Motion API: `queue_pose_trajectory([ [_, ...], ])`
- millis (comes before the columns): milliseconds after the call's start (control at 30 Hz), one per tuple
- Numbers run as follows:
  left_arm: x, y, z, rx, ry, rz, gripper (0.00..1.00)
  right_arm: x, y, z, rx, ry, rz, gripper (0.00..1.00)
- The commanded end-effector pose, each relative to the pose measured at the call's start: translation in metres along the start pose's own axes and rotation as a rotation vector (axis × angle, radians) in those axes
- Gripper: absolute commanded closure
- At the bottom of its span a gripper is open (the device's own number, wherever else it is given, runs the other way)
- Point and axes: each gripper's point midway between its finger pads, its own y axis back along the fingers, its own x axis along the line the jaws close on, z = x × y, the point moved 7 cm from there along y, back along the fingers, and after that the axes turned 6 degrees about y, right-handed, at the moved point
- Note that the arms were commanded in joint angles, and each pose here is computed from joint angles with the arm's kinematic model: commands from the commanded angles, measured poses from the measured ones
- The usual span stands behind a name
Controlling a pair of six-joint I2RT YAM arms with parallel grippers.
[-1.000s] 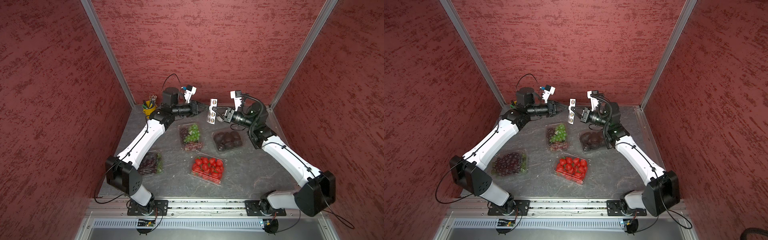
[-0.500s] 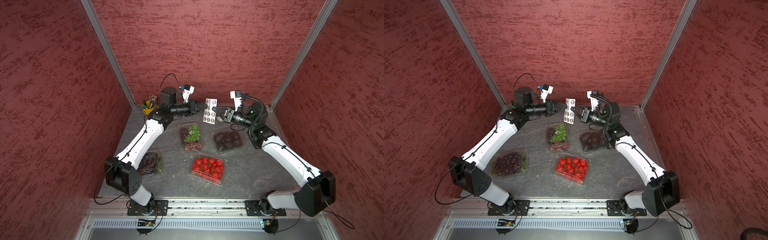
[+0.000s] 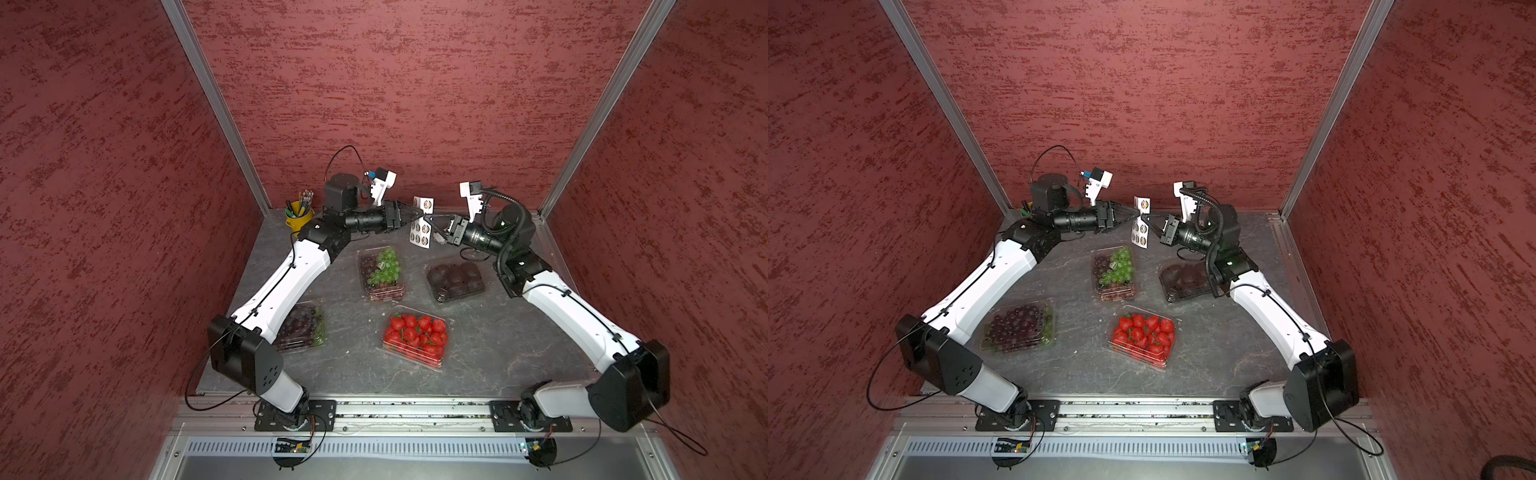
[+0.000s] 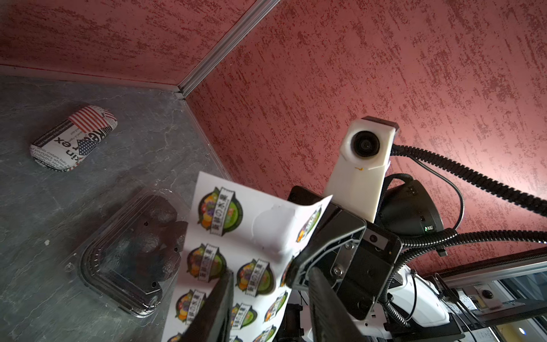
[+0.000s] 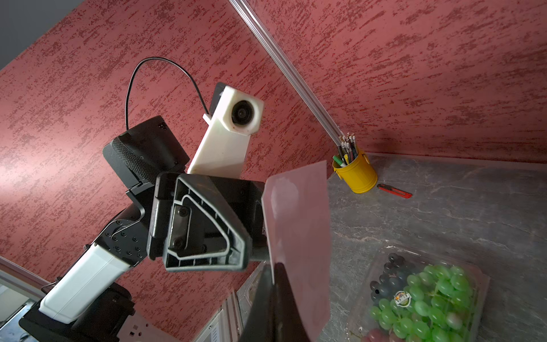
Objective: Label fruit boxes
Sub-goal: Tear off the label from the label sticker.
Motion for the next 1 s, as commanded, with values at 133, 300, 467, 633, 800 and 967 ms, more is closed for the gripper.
queue_pose_trajectory([
  [133,0.002,-0.005,0.002,0.004,-0.036,0.019,0.64,0.014,-0.001,0.012,-0.026,0.044,0.045,1.00],
  [300,0.003,-0.008,0.000,0.013,-0.038,0.027,0.63,0.014,-0.002,0.012,-0.024,0.044,0.049,1.00],
  [467,0.007,-0.008,0.001,0.005,-0.034,0.051,0.68,0.014,-0.001,0.013,-0.026,0.045,0.047,1.00],
  [633,0.011,-0.005,0.003,-0.012,-0.025,0.074,0.73,0.015,-0.001,0.013,-0.026,0.047,0.048,1.00],
  [800,0.014,-0.006,0.004,-0.017,-0.020,0.087,0.75,0.015,-0.001,0.012,-0.025,0.047,0.049,1.00],
  [967,0.010,-0.006,0.005,-0.019,-0.027,0.072,0.75,0.014,-0.002,0.012,-0.024,0.045,0.050,1.00],
])
